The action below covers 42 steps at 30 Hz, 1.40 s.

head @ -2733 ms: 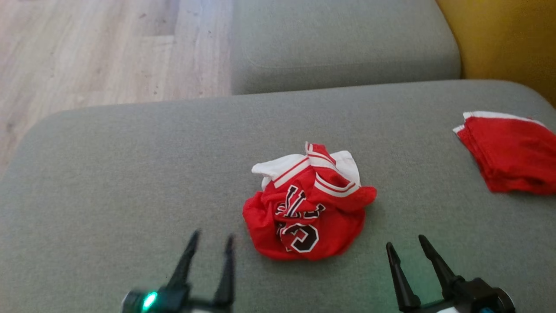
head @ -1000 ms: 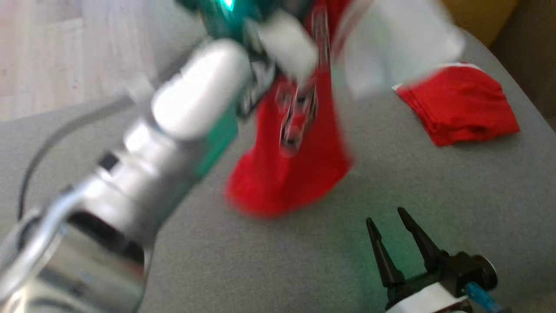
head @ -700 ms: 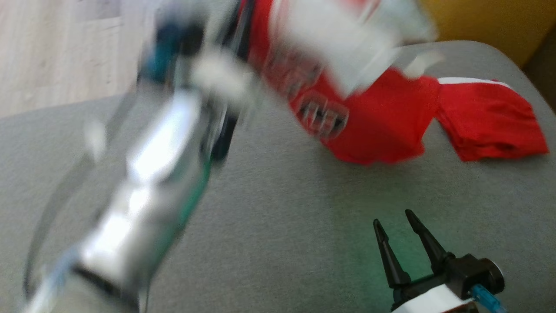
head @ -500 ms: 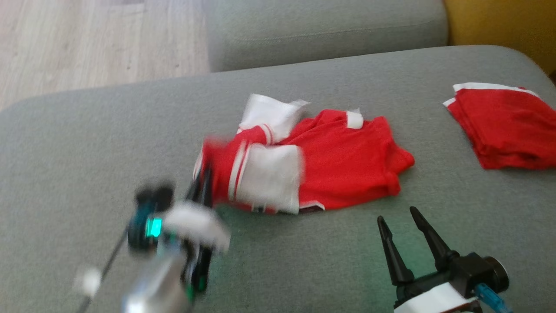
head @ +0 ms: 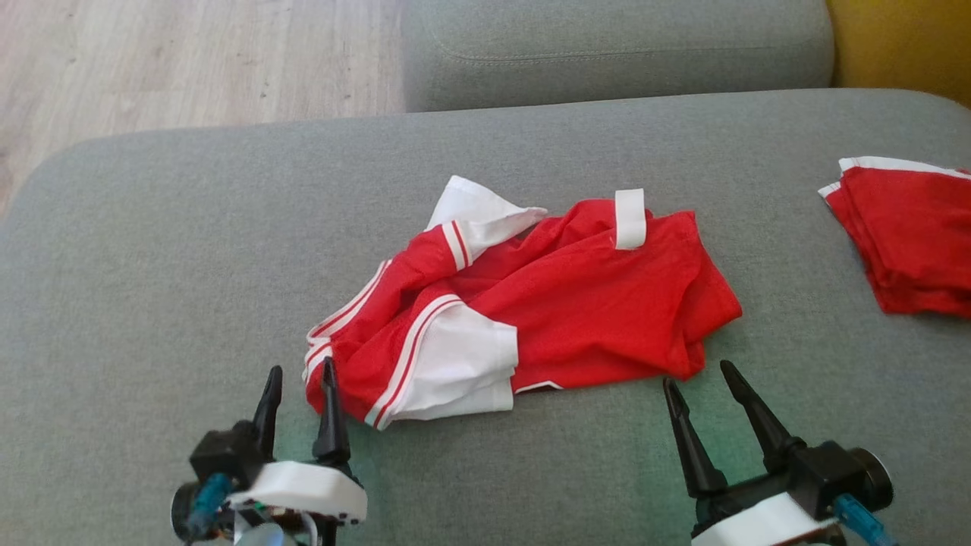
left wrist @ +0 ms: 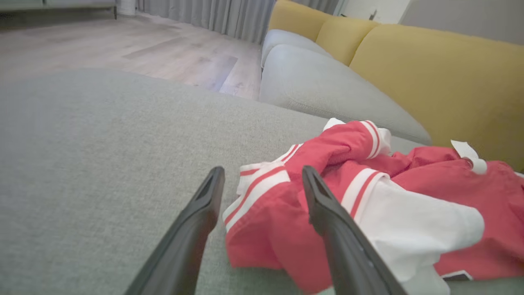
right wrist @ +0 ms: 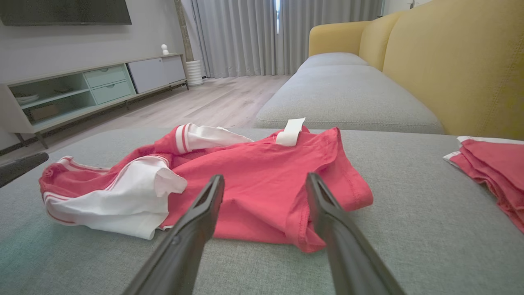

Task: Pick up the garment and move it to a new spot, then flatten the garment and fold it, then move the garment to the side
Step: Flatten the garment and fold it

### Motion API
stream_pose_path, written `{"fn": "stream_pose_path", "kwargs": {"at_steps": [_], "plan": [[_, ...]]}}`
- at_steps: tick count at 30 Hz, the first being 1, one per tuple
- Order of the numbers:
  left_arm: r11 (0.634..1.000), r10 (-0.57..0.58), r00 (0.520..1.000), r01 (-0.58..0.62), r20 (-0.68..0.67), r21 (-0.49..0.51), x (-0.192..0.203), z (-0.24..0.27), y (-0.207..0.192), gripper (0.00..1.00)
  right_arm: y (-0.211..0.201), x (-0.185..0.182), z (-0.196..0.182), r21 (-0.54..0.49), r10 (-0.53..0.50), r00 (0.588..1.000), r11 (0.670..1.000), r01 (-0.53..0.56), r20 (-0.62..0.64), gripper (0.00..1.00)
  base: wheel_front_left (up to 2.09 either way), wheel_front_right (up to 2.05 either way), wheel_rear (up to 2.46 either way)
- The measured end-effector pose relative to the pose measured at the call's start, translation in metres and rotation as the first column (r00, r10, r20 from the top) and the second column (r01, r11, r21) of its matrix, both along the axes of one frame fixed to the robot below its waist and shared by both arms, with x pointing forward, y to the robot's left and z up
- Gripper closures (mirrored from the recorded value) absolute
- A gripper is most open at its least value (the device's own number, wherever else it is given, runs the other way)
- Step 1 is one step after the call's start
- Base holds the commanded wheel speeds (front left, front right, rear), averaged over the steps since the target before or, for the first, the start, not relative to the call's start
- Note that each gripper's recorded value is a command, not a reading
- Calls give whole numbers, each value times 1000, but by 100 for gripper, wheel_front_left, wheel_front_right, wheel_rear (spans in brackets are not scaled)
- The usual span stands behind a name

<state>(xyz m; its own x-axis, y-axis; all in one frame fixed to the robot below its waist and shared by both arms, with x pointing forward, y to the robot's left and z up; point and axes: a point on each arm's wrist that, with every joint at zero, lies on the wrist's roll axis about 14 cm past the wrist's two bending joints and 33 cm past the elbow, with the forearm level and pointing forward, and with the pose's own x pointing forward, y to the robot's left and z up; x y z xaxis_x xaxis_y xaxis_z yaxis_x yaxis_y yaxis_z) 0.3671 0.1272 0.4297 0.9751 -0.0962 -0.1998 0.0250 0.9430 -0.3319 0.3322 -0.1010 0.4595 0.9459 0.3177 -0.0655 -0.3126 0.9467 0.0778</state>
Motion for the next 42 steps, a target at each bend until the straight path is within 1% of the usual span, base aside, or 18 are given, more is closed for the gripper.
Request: {"fn": "stream_pose_path", "kwargs": {"at_steps": [3,5,7,9,13,16,17,20,21,22,24,29,35,37,38,40,41,42], "plan": [[995,-22,999,17,46,96,1,10,0,0,1,0,0,0,4,1000,1000,-4,-1,0,0,0,0],[986,-75,994,61,83,154,2,18,-10,0,2,0,-1,0,7,1000,1000,-7,-2,0,0,0,0],[970,-143,985,120,101,210,0,21,-26,0,3,0,-1,0,10,1000,1000,-10,-5,0,0,0,0],[943,-228,968,193,102,271,-5,20,-44,0,3,0,-2,0,10,1000,1000,-10,-8,0,0,0,0],[864,-386,919,329,84,380,-11,17,-80,0,2,0,-5,-4,13,1000,1000,-13,-15,0,0,0,0],[780,-509,859,438,47,447,-14,13,-108,0,0,0,-8,-11,12,1000,1000,-12,-23,0,0,0,0],[751,-545,838,472,30,462,-15,10,-116,0,0,1,-9,-13,12,1000,1000,-12,-27,0,0,0,0],[689,-614,788,559,-38,460,-19,-2,-134,0,-1,1,-12,-17,13,999,1000,-13,-37,0,0,0,0],[671,-624,778,578,-67,463,-19,-8,-137,0,-1,1,-13,-17,14,999,1000,-15,-39,0,0,0,0],[663,-624,776,587,-90,466,-17,-13,-137,0,-1,2,-13,-17,15,999,1000,-15,-41,0,0,0,0],[652,-618,776,596,-127,468,-11,-20,-135,0,-1,3,-13,-17,15,999,1000,-16,-40,0,0,0,0],[649,-595,788,588,-160,483,12,-27,-131,0,-8,9,-13,-21,-5,999,1000,4,-38,0,0,0,0],[673,-570,810,558,-139,486,25,-28,-128,0,-14,6,-15,-27,-23,999,999,22,-46,0,0,0,0],[690,-559,820,541,-121,480,28,-24,-127,0,-14,6,-14,-27,-24,999,999,23,-43,0,0,0,0],[696,-554,825,534,-115,480,30,-23,-126,24,-14,6,-14,-27,-24,999,999,23,-41,0,0,0,0],[707,-545,832,524,-106,475,32,-21,-123,95,-14,6,-12,-28,-23,999,999,21,-36,0,0,0,0],[712,-541,835,519,-101,472,32,-20,-122,100,-14,6,-11,-28,-21,999,999,20,-33,0,0,0,0],[717,-537,838,514,-99,471,33,-19,-120,100,-13,6,-11,-28,-20,999,999,19,-31,0,0,0,0]]}}
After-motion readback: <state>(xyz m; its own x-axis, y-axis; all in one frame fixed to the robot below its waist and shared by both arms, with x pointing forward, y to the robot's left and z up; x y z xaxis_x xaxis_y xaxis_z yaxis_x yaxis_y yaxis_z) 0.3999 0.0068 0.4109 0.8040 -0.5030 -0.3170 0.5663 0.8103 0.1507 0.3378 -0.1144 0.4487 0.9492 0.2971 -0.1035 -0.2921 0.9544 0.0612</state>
